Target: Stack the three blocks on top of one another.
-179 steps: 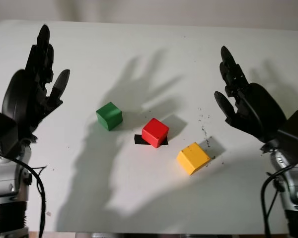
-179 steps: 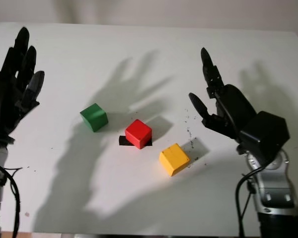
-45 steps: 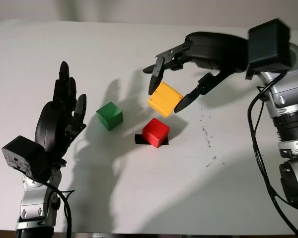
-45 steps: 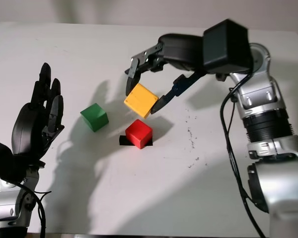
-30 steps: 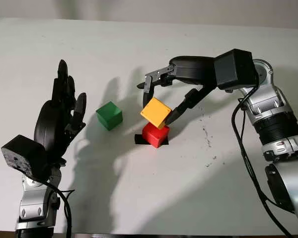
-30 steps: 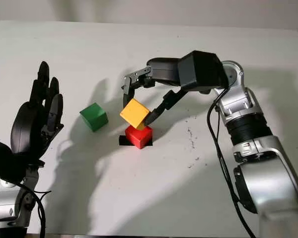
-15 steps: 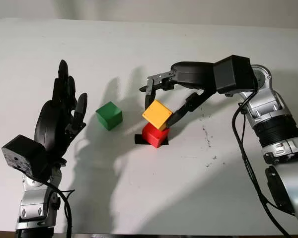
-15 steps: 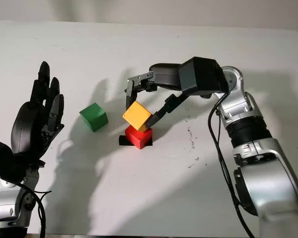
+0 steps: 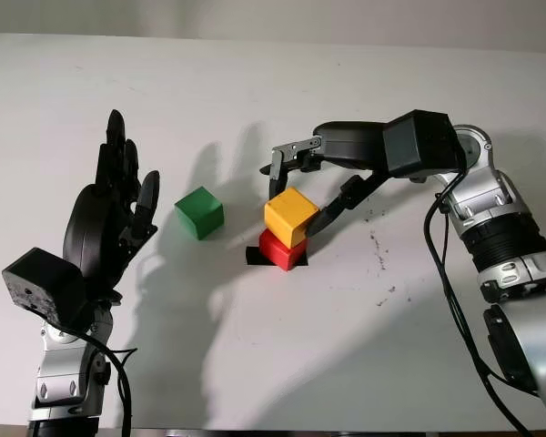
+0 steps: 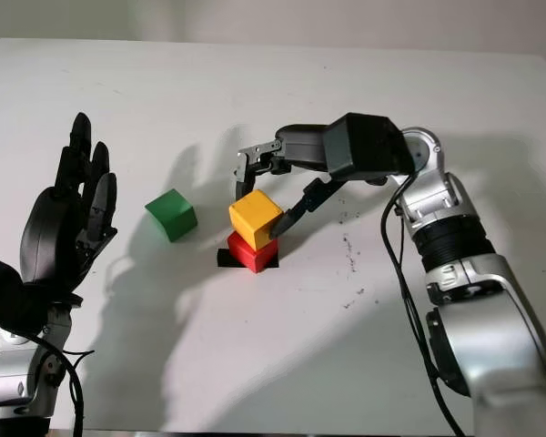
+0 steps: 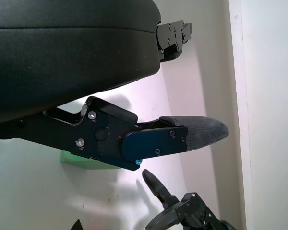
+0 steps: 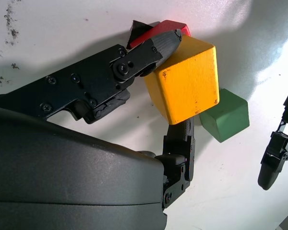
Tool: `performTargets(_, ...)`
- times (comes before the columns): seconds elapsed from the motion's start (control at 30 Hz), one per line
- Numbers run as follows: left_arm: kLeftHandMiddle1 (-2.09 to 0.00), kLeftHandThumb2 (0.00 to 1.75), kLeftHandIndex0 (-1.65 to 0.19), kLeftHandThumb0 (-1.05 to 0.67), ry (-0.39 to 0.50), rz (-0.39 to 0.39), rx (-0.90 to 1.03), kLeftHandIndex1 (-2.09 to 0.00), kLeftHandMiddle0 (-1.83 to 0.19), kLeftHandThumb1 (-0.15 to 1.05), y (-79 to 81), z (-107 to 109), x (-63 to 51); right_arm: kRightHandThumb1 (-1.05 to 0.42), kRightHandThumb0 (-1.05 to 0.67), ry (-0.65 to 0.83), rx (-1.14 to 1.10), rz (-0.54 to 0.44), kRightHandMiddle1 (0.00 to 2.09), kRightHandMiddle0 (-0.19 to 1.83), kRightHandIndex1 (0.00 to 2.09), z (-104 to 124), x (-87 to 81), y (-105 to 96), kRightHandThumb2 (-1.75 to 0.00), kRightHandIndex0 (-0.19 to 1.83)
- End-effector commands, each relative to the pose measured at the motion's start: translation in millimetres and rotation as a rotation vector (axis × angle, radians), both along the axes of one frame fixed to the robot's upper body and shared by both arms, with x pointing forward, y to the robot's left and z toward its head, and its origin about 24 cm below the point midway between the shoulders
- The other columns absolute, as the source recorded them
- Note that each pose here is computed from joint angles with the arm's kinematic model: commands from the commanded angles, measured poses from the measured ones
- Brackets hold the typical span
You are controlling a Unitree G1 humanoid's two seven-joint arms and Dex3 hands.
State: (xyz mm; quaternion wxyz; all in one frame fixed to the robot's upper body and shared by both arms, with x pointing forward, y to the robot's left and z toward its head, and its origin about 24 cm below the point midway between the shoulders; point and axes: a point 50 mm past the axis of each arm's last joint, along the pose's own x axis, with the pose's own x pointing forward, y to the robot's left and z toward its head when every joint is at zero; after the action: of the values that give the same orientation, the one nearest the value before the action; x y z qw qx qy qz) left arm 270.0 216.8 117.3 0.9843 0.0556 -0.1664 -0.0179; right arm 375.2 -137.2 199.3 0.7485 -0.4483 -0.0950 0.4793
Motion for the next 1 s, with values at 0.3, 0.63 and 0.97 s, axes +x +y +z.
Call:
performTargets(0.3,0.0,0.51,0.19,-0.78,-0.009,0.01,0.018,0.0,0.19,1.05,0.6,3.9,-0.5,-0.94,-0.52,0.011,-0.019,-0.003,1.56,0.36,0.04,-9.8,1.9,-0.4,-0.05,0.24)
performTargets(0.63,0.0,0.5,0.19,-0.78,-0.011,0.009,0.009,0.0,0.19,1.05,0.2,3.3,1.2,-0.95,-0.53,0.023,-0.006,0.005,1.54,0.35,0.04,-5.7,2.1,1.1,-0.05,0.23)
performTargets(0.97,0.0,0.51,0.19,-0.77,-0.012,0.003,0.005,0.0,0.19,1.05,-0.2,2.9,1.0,-0.95,-0.52,0.042,-0.001,0.029,1.53,0.34,0.05,-6.2,1.1,2.8,-0.05,0.23)
